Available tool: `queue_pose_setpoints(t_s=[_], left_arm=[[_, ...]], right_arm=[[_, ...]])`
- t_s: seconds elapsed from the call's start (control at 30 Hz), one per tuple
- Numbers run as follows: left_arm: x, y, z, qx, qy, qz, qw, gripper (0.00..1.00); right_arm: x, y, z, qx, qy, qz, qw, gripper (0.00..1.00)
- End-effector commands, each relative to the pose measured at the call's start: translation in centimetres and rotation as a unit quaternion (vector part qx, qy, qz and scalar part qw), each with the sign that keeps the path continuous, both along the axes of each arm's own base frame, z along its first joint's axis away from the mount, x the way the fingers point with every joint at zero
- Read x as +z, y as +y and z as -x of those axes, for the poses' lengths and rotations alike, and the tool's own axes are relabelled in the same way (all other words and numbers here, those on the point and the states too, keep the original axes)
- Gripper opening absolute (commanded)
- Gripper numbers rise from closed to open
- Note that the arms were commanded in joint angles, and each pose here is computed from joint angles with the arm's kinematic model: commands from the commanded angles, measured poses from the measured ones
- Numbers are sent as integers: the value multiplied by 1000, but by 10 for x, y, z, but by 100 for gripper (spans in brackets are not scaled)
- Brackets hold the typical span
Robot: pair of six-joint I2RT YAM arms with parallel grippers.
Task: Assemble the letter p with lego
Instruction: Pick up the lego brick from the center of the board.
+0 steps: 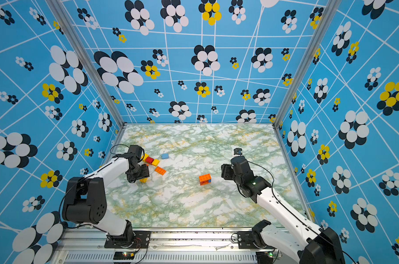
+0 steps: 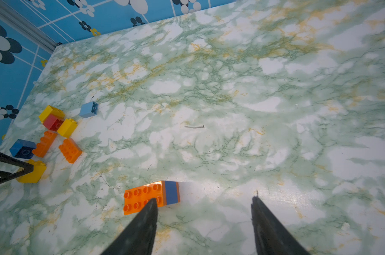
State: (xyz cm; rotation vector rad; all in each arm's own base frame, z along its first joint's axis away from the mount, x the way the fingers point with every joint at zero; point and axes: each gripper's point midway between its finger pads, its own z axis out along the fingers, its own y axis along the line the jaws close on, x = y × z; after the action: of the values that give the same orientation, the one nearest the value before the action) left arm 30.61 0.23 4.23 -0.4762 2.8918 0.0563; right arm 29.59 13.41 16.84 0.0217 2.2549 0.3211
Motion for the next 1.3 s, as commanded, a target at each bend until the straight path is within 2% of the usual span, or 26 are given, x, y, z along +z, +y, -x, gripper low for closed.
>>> queue_pose_setpoints(t_s=[0.0,0.23,0.53,0.67,0.8,0.9,1.0,1.07,1.27], left_arm=[[-2,2,-1,-5,19,-9,1000,65],[-12,-10,-3,-28,40,-1,999,55],[-10,-26,-3,-45,34,7,998,30],[5,-41,-3,-66,1,13,998,19],[43,-76,-9,-126,-84,25,988,15],[79,-122,-12,-202,-166,60,963,14],[112,-174,-6,-292,-245,95,920,14],[127,-206,2,-351,-288,106,884,15],[141,-265,29,-463,-349,131,804,15]], right_arm=[[-4,-4,1,-9,2,-6,1000,68],[-3,-4,2,-11,2,-8,1000,68],[-3,-5,2,-15,7,-13,1000,68],[-2,-1,2,-15,19,-30,999,68],[1,9,3,-5,28,-59,998,69],[6,25,5,14,42,-102,994,69],[12,44,5,34,63,-152,986,69],[16,58,5,52,74,-180,979,68],[27,97,15,111,93,-208,967,67]])
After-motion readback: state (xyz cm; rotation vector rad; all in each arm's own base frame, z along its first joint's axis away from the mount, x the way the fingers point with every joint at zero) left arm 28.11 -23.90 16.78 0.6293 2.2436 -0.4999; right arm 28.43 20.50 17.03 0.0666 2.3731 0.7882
